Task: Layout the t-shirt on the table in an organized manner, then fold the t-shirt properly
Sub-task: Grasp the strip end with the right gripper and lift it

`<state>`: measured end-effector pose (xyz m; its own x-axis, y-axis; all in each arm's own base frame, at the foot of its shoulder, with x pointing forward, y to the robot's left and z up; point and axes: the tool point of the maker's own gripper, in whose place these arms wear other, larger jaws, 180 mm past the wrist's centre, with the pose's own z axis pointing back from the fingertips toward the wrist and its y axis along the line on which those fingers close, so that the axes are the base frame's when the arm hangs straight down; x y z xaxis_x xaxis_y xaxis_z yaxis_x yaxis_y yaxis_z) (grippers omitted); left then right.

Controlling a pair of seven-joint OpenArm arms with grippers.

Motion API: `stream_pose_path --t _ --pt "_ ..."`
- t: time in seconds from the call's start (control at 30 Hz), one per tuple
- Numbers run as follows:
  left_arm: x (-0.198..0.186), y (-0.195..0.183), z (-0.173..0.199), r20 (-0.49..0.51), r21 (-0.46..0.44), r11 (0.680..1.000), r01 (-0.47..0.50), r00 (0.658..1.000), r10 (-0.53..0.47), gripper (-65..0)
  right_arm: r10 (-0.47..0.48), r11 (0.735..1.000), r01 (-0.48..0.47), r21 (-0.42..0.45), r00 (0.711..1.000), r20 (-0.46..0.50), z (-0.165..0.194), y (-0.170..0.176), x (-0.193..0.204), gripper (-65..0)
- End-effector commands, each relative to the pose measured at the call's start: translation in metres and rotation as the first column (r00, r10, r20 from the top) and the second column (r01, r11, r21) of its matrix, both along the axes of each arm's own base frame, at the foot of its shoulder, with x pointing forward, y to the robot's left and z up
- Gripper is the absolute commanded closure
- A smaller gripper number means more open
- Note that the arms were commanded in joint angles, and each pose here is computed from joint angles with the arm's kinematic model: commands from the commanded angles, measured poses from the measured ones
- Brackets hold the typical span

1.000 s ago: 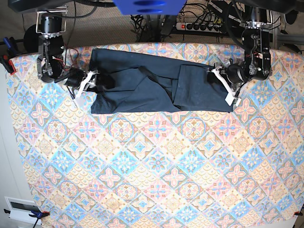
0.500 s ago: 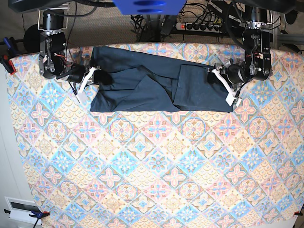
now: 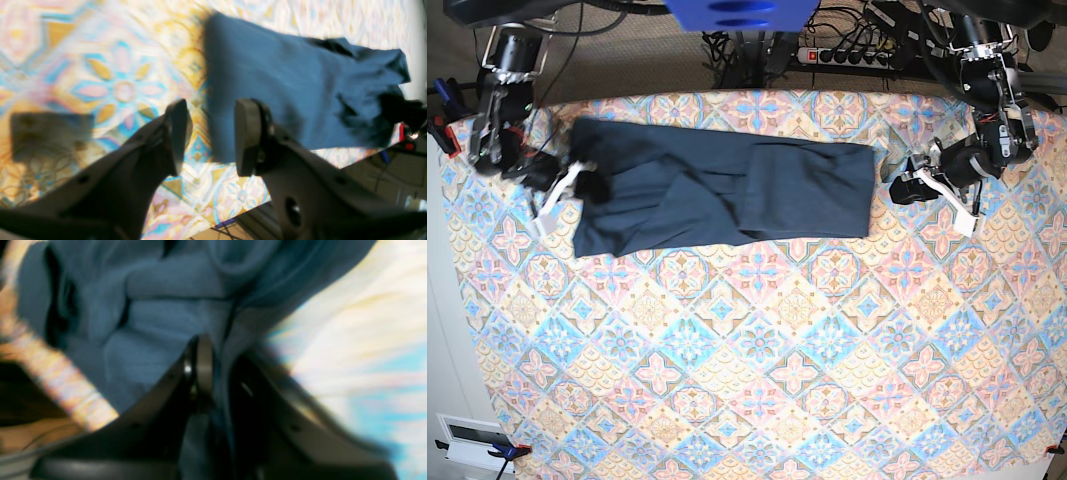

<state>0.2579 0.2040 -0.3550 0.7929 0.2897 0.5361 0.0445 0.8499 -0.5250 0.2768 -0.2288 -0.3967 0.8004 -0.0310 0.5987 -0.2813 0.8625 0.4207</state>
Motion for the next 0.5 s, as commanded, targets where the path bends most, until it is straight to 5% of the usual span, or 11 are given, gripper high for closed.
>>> stream_pose_path --t 0.0,0.23,0.47 --pt "0.008 0.002 0.014 0.051 -0.009 1.0 -0.003 0.999 0.003 -22.1 0.001 1.0 0.0 -0.023 0.998 0.068 0.019 -0.01 0.015 -0.7" --pt "0.008 0.004 0.014 0.051 -0.002 1.0 -0.006 0.999 0.006 -22.1 0.034 0.981 -0.014 -0.195 0.995 0.099 0.036 -0.039 0.033 -0.7" --pt "0.004 0.004 0.012 0.041 -0.002 1.0 -0.007 0.999 0.007 -22.1 0.176 0.957 -0.12 -0.265 0.964 0.199 0.07 -0.003 0.035 -0.7"
